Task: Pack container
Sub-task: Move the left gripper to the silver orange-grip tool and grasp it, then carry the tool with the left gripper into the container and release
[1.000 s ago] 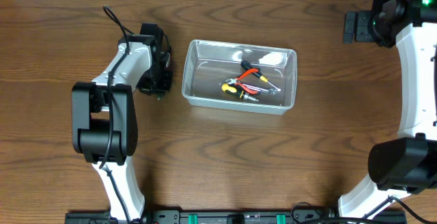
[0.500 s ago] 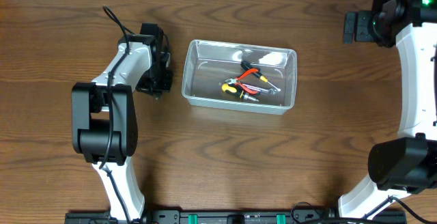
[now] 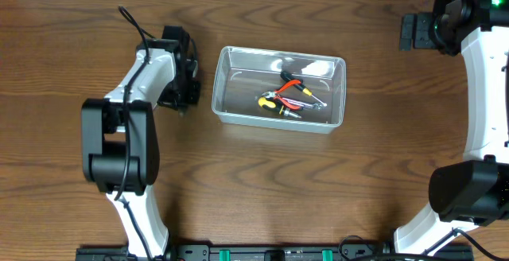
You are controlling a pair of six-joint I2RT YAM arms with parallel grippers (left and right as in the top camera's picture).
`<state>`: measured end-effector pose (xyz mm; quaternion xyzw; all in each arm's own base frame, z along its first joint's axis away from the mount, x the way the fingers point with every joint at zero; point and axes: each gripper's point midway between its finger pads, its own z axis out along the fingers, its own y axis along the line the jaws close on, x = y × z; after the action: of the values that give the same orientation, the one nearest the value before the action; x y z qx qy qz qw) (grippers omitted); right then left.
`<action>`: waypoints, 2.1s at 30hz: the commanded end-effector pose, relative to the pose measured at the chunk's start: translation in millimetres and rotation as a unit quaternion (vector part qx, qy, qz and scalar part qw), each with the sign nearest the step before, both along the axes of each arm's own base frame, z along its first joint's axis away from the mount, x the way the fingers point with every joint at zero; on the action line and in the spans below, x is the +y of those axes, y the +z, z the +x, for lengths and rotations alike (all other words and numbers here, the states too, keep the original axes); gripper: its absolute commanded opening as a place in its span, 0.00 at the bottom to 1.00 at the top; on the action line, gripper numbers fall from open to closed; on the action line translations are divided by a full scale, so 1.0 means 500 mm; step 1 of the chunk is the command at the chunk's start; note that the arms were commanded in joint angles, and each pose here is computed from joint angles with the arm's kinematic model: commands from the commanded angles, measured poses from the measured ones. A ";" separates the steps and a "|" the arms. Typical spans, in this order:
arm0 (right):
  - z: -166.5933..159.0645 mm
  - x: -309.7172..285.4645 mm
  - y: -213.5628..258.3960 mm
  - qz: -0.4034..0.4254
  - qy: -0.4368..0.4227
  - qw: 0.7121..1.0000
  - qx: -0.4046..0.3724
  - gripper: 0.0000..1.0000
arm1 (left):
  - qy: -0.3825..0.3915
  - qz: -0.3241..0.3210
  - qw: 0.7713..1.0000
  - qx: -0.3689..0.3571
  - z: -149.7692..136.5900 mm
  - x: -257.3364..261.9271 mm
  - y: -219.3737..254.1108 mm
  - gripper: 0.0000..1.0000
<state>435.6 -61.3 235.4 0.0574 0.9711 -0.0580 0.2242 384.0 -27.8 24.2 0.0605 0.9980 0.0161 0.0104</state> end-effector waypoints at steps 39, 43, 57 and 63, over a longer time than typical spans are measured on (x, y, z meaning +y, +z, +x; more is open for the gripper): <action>0.002 0.000 -0.004 0.003 -0.006 1.000 0.001 0.99 | -0.460 -0.086 0.854 -0.229 -0.103 -0.358 0.364 0.06; 0.002 0.000 -0.004 0.003 -0.006 1.000 0.001 0.99 | -0.478 -0.081 0.855 -0.184 -0.100 -0.359 0.298 0.06; 0.002 0.000 -0.004 0.003 -0.006 1.000 0.001 0.99 | -0.497 -0.075 0.864 -0.045 -0.080 -0.365 0.053 0.06; 0.002 0.000 -0.004 0.003 -0.006 1.000 0.001 0.99 | -0.495 -0.074 0.865 -0.029 -0.079 -0.364 0.018 0.14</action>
<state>435.5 -61.3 235.4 0.0574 0.9712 -0.0580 0.2240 346.2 -212.7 37.9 0.5419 0.8359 -0.0653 0.0577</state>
